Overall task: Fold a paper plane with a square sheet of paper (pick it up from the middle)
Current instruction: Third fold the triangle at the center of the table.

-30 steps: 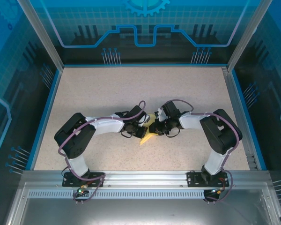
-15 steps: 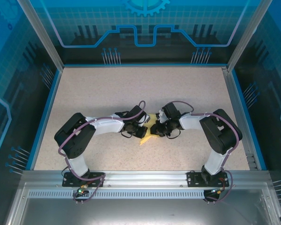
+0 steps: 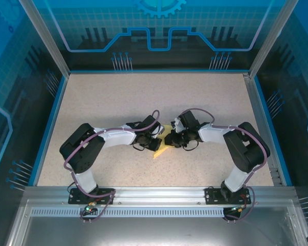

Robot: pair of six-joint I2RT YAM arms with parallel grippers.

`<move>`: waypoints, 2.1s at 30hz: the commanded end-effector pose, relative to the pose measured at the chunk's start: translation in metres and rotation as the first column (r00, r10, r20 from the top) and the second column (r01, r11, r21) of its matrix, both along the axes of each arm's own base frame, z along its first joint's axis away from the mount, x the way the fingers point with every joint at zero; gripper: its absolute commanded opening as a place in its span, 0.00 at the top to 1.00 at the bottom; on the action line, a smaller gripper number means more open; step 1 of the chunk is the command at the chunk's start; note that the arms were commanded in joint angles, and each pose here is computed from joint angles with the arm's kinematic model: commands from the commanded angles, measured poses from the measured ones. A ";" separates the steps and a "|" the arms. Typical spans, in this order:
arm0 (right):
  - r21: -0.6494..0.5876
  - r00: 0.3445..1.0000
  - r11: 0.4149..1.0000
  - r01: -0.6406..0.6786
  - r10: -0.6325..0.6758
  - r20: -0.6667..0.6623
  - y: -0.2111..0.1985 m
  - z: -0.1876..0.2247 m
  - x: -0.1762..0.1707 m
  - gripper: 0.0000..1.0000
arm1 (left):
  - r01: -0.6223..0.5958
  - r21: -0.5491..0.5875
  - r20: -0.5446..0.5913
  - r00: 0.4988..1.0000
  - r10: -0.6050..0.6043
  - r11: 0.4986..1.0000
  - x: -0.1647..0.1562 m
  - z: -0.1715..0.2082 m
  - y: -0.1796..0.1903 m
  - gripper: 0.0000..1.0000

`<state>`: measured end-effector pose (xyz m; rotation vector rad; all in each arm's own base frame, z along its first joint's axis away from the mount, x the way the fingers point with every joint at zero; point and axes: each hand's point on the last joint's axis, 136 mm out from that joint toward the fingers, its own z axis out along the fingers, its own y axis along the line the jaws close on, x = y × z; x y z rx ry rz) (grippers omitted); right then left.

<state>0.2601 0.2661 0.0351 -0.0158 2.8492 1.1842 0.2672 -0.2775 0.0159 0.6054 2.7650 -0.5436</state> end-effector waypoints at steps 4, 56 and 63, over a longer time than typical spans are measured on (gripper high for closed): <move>-0.032 0.999 0.999 0.022 -0.023 -0.027 -0.002 -0.013 0.010 0.84 | -0.011 0.037 -0.031 0.999 0.012 0.999 -0.003 -0.010 0.010 0.96; -0.108 0.996 0.994 0.001 -0.010 -0.086 -0.010 -0.041 0.000 0.88 | -0.003 0.037 -0.031 1.000 0.004 0.999 -0.004 -0.009 0.009 0.95; -0.188 0.994 0.982 -0.010 -0.011 -0.109 -0.028 -0.054 -0.014 0.88 | -0.017 0.028 -0.012 1.000 0.017 0.999 0.001 0.003 0.007 0.87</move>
